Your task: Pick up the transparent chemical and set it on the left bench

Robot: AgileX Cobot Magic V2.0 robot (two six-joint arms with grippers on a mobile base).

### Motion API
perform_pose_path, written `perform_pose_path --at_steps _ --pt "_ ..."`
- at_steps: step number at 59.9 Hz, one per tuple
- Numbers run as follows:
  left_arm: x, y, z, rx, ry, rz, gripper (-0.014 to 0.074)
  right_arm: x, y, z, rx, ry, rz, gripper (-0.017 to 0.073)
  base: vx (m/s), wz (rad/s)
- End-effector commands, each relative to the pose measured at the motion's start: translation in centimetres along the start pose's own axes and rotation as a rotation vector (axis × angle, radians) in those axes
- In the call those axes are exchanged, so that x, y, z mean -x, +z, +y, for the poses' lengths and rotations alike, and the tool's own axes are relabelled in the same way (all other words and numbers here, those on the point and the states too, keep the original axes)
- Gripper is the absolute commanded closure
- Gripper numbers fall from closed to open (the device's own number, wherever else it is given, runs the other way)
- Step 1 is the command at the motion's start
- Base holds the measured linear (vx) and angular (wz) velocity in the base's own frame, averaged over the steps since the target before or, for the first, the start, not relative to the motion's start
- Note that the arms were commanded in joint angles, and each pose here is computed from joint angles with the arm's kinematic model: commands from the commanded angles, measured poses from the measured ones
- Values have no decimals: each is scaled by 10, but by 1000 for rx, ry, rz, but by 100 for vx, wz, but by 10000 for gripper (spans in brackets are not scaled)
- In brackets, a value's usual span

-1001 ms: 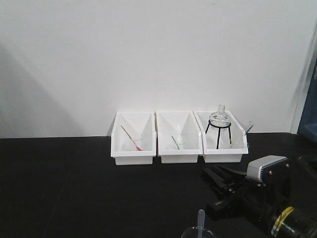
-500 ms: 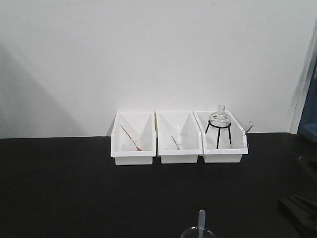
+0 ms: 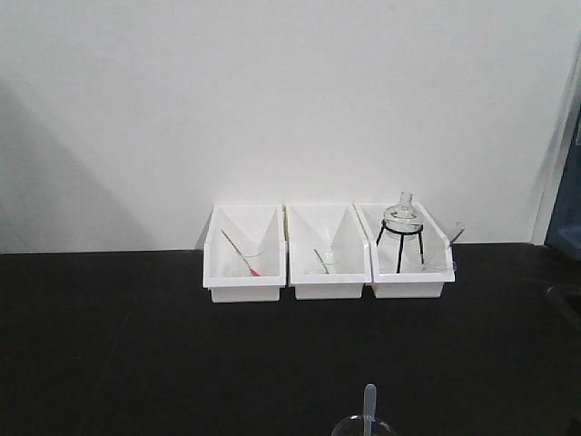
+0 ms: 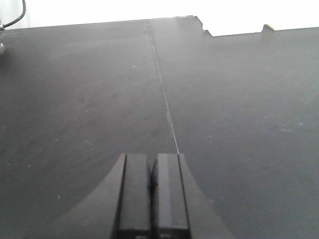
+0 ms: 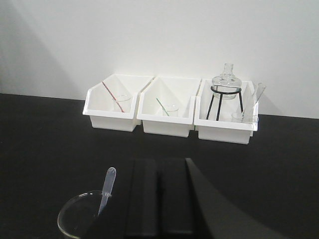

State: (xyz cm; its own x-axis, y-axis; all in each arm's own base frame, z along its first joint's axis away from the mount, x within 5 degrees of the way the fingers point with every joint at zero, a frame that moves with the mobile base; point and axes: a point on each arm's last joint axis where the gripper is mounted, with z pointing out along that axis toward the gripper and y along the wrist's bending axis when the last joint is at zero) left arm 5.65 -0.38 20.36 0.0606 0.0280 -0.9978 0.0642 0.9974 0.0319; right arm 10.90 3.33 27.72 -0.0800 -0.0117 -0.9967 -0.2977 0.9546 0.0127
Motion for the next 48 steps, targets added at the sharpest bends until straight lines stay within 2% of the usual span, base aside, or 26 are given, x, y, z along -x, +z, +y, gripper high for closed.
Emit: perform_pose_path --at_steps 1,9,10,11,12,17,22,31,39,48 --pt "3 -1 0 2 -9 -81 597 13 -1 3 33 -12 -74 567 0 0" --pt "3 -1 0 2 -9 -81 597 12 -3 -1 -11 8 -54 567 0 0" --pt "3 -1 0 2 -9 -81 597 11 -4 -2 -24 -11 -44 567 0 0" --pt "3 -1 0 2 -9 -81 597 9 -5 -3 -36 11 -38 567 0 0" --pt "3 -1 0 2 -9 -81 597 7 -7 -4 -45 -6 -31 567 0 0" --pt "3 -1 0 2 -9 -81 597 -6 -15 -8 -90 8 -36 567 0 0" --pt "3 -1 0 2 -9 -81 597 -23 -26 -11 -136 -18 -49 567 0 0" --pt "3 -1 0 2 -9 -81 597 -56 -42 -13 -197 8 -90 567 0 0" --pt "3 -1 0 2 -9 -81 597 -80 -51 -13 -214 17 -139 567 0 0" --pt "3 -1 0 2 -9 -81 597 -85 -52 -13 -217 -14 -96 567 0 0"
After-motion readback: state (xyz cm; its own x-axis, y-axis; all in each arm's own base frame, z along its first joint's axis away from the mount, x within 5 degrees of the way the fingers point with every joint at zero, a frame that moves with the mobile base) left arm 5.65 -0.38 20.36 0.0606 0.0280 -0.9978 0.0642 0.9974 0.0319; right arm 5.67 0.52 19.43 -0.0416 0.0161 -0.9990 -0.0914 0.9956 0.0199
